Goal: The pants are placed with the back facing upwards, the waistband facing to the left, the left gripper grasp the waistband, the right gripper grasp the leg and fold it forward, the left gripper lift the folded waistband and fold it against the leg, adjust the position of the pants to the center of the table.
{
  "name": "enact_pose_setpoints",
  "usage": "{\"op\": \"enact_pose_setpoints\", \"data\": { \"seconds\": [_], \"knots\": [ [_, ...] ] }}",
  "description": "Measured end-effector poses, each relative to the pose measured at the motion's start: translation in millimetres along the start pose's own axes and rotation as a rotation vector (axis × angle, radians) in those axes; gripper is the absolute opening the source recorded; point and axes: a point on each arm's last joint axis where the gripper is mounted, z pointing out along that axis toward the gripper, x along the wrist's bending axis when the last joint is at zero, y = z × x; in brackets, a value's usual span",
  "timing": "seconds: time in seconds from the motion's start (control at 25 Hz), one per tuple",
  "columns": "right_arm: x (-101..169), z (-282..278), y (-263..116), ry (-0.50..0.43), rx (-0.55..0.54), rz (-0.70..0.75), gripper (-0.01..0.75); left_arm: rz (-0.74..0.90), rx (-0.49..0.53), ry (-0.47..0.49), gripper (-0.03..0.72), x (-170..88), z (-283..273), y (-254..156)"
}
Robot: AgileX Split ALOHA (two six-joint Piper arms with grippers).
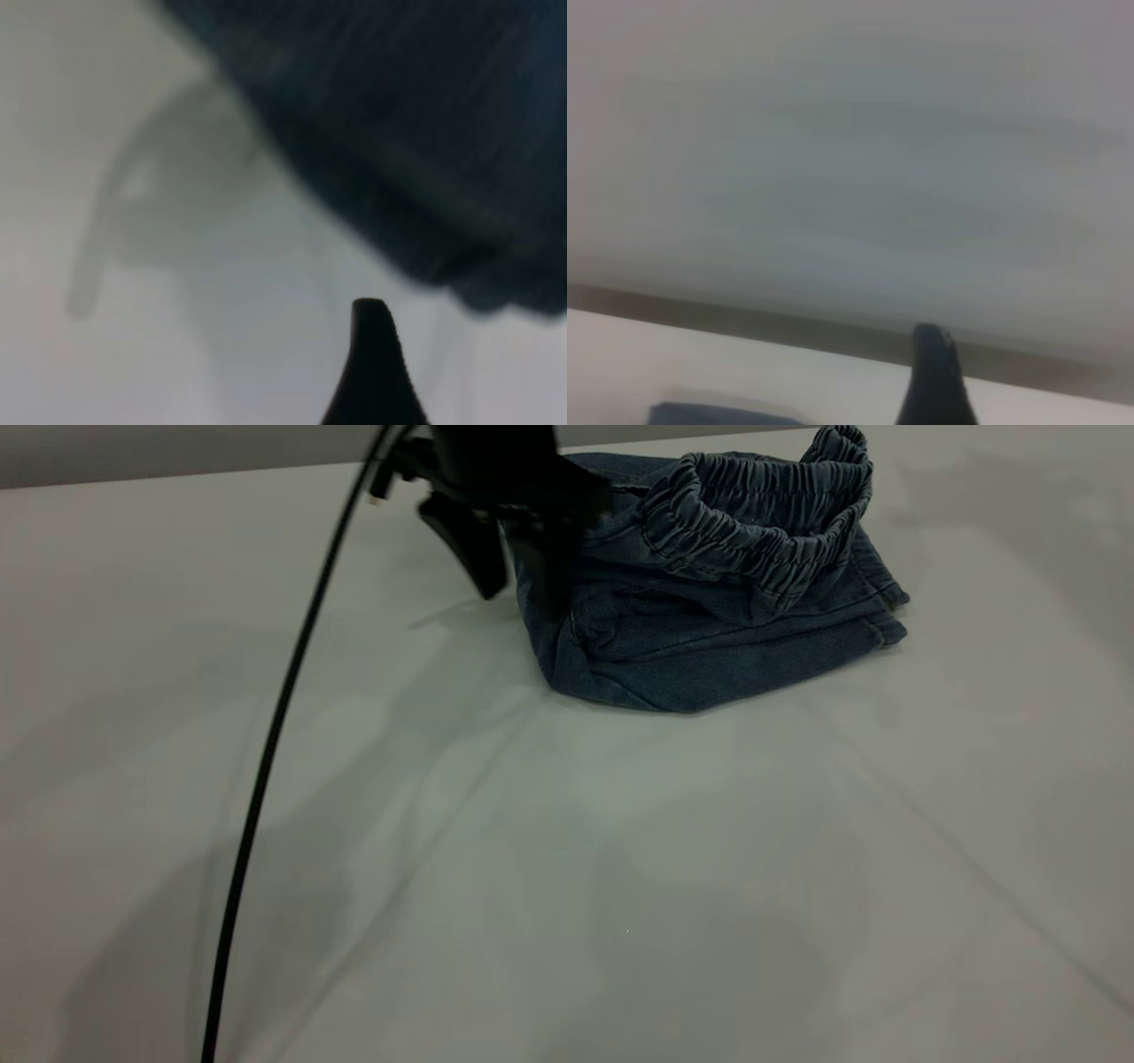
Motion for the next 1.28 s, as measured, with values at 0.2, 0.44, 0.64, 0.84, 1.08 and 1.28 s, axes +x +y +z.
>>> {"op": "enact_pose_setpoints", "data": {
  "seconds": [0.2, 0.44, 0.64, 0.84, 1.08, 1.28],
  "knots": [
    [2, -4, 2, 0.007, -0.008, 0.001, 0.425, 0.01, -0.102, 0.019, 0.465, -2, 5, 11],
    [4, -6, 3, 0.026, -0.015, 0.005, 0.425, -0.012, -0.248, -0.013, 0.465, -5, -12, 29],
    [5, -6, 3, 0.041, -0.017, 0.011, 0.425, -0.008, -0.361, -0.023, 0.465, -7, -22, 41],
    [7, -6, 3, 0.058, -0.02, 0.017, 0.425, -0.039, -0.517, -0.047, 0.465, -9, -28, 53],
    [9, -6, 4, 0.078, -0.024, 0.026, 0.425, -0.022, -0.685, -0.056, 0.465, -18, -17, 69],
    [9, -8, 5, 0.082, -0.027, 0.026, 0.425, 0.036, -0.723, -0.04, 0.465, -27, -17, 72]
  ]
}}
